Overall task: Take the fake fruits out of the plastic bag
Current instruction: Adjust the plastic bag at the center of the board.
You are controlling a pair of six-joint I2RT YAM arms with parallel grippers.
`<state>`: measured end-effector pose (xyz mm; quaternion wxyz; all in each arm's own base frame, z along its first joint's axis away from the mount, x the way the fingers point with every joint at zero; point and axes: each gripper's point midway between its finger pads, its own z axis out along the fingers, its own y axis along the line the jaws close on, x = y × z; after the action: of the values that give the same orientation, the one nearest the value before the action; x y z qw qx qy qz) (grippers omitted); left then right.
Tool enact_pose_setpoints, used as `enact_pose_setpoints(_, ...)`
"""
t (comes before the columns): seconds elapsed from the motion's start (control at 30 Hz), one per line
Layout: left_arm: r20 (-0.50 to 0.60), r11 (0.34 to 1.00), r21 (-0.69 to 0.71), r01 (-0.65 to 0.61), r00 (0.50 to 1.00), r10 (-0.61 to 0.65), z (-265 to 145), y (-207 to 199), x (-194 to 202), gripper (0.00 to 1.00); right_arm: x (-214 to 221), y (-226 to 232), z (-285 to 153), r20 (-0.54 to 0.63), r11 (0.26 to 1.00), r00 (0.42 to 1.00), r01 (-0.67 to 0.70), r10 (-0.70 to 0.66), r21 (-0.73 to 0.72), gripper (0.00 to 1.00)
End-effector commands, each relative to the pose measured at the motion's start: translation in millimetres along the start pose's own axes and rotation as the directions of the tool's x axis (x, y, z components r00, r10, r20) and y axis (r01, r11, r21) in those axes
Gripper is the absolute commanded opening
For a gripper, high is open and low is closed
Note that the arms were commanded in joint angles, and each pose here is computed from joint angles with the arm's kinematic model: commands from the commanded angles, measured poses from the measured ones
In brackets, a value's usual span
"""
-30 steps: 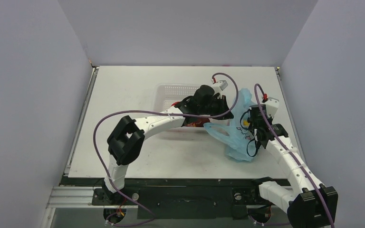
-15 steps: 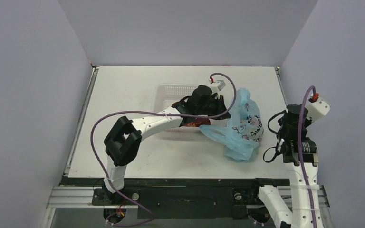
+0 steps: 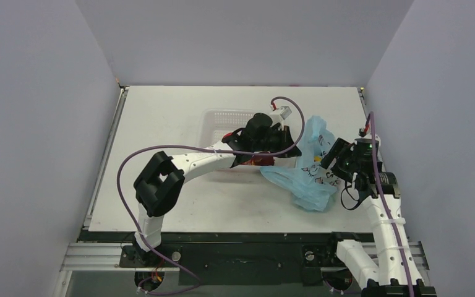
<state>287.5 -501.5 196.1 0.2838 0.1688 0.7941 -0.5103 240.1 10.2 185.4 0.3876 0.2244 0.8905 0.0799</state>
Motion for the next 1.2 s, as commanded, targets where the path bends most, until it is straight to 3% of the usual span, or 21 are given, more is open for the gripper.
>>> enact_pose_setpoints(0.0, 0.068, 0.991, 0.13, -0.024, 0.998, 0.015, -10, -43, -23, 0.0, 13, 26, 13, -0.056, 0.996, 0.998, -0.016, 0.011, -0.093, 0.73)
enact_pose_setpoints(0.23, 0.073, 0.991, 0.132, -0.033, 0.997, 0.023, -1, -56, -17, 0.0, 30, 17, 39, -0.095, 0.994, 0.994, 0.061, -0.052, 0.094, 0.78)
enact_pose_setpoints(0.33, 0.083, 0.992, 0.119, -0.032, 0.996, 0.023, 0, -55, -18, 0.0, 38, -6, 41, -0.099, 0.978, 0.994, 0.064, -0.045, 0.197, 0.74)
enact_pose_setpoints(0.43, 0.087, 0.995, 0.09, -0.044, 0.996, 0.036, -1, -49, -20, 0.0, 40, -16, 32, -0.047, 0.977, 0.999, 0.037, -0.028, 0.208, 0.69)
enact_pose_setpoints(0.57, 0.087, 0.998, 0.044, -0.05, 0.995, 0.047, -5, -35, -24, 0.0, 42, -22, 24, 0.004, 0.981, 1.0, 0.006, -0.006, 0.193, 0.45)
enact_pose_setpoints(0.67, 0.075, 0.999, 0.002, -0.044, 0.996, 0.044, -12, -22, -22, 0.0, 35, -22, 19, 0.047, 0.984, 0.999, -0.017, 0.009, 0.177, 0.05)
enact_pose_setpoints(0.7, 0.077, 0.999, -0.013, -0.053, 0.996, 0.054, -14, -20, -23, 0.0, 29, -21, 15, 0.074, 0.985, 0.997, -0.03, 0.018, 0.169, 0.0)
enact_pose_setpoints(0.8, 0.052, 0.995, -0.072, -0.062, 0.996, 0.066, -18, -8, -20, 0.0, 8, -20, 3, 0.169, 0.985, 0.982, -0.105, 0.081, 0.137, 0.0)
enact_pose_setpoints(0.93, -0.011, 0.988, -0.154, -0.028, 1.0, 0.027, -17, 14, -16, 0.0, -39, -9, -29, 0.343, 0.98, 0.919, -0.2, 0.195, -0.022, 0.0)
enact_pose_setpoints(1.07, -0.014, 0.992, -0.126, -0.02, 1.0, 0.019, -17, 10, -23, 0.0, -94, 9, -77, 0.476, 0.976, 0.852, -0.185, 0.219, -0.117, 0.0)
enact_pose_setpoints(1.17, 0.002, 0.994, -0.102, -0.026, 1.0, 0.027, -16, 0, -38, 0.0, -109, 13, -100, 0.509, 0.987, 0.846, -0.126, 0.16, -0.101, 0.0)
